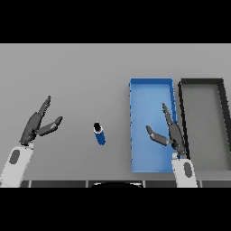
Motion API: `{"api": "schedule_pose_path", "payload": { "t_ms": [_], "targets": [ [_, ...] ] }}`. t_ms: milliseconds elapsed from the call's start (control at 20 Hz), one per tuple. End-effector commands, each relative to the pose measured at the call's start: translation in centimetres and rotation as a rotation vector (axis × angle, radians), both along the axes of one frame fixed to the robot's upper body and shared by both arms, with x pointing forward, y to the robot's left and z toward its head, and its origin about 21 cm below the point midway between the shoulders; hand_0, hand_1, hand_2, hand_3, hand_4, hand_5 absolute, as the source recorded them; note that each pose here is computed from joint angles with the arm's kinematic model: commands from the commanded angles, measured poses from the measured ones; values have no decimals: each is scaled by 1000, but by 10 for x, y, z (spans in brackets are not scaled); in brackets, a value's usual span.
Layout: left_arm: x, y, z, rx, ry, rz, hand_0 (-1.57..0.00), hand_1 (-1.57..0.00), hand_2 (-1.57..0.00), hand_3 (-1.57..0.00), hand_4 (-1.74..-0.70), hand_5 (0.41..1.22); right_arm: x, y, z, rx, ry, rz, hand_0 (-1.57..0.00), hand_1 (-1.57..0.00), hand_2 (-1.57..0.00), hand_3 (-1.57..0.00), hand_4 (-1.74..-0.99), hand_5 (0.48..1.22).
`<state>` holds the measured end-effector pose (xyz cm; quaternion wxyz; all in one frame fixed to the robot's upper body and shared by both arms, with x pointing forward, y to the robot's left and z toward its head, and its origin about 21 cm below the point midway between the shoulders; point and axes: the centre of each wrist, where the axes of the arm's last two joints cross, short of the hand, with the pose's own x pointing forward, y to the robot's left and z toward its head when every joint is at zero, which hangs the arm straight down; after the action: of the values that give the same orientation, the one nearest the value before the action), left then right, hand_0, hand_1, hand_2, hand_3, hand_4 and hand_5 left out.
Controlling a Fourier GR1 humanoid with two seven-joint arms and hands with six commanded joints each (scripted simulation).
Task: Pick up the blue pipe and place it into the blue bin.
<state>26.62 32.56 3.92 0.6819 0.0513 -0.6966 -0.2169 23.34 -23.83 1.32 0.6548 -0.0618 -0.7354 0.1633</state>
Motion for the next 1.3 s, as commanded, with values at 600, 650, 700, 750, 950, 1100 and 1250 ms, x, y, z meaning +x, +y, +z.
{"api": "schedule_pose_path", "payload": {
  "t_ms": [600, 650, 700, 750, 950, 1100, 1250],
  "targets": [
    [-35, -43, 10, 86, 167, -366, 1, 1, 1, 1, -1031, 496, 2, 8, 11, 2, 15, 18, 1, 1, 1, 1, -1229, 576],
    [-39, -49, 8, 83, 174, -399, 1, 1, 1, 1, -1047, 483, -1, 8, 8, 2, 17, 19, 1, 1, 1, 1, -1228, 573],
    [-44, -53, 4, 96, 184, -419, 1, 1, 1, 1, -1061, 474, -2, 4, 7, -12, 17, 15, 1, 1, 1, 1, -1223, 572],
    [-44, -61, 1, 108, 180, -447, 1, 1, 1, 1, -1075, 472, -1, 3, 6, -11, 19, 15, 1, 1, 1, 1, -1219, 572],
    [-39, -86, -8, 102, 176, -499, 1, 1, 1, 1, -1123, 470, 0, 4, 7, -14, 25, 21, 1, 1, 1, 1, -1210, 570],
    [-35, -104, -20, 66, 153, -509, 1, 1, 1, 1, -1149, 486, -2, 4, 7, 7, 20, 22, 1, 1, 1, 1, -1211, 560],
    [-29, -121, -32, 45, 151, -488, 1, 1, 1, 1, -1131, 488, -5, 5, 4, 13, 17, 18, 1, 1, 1, 1, -1206, 554]
  ]
}}
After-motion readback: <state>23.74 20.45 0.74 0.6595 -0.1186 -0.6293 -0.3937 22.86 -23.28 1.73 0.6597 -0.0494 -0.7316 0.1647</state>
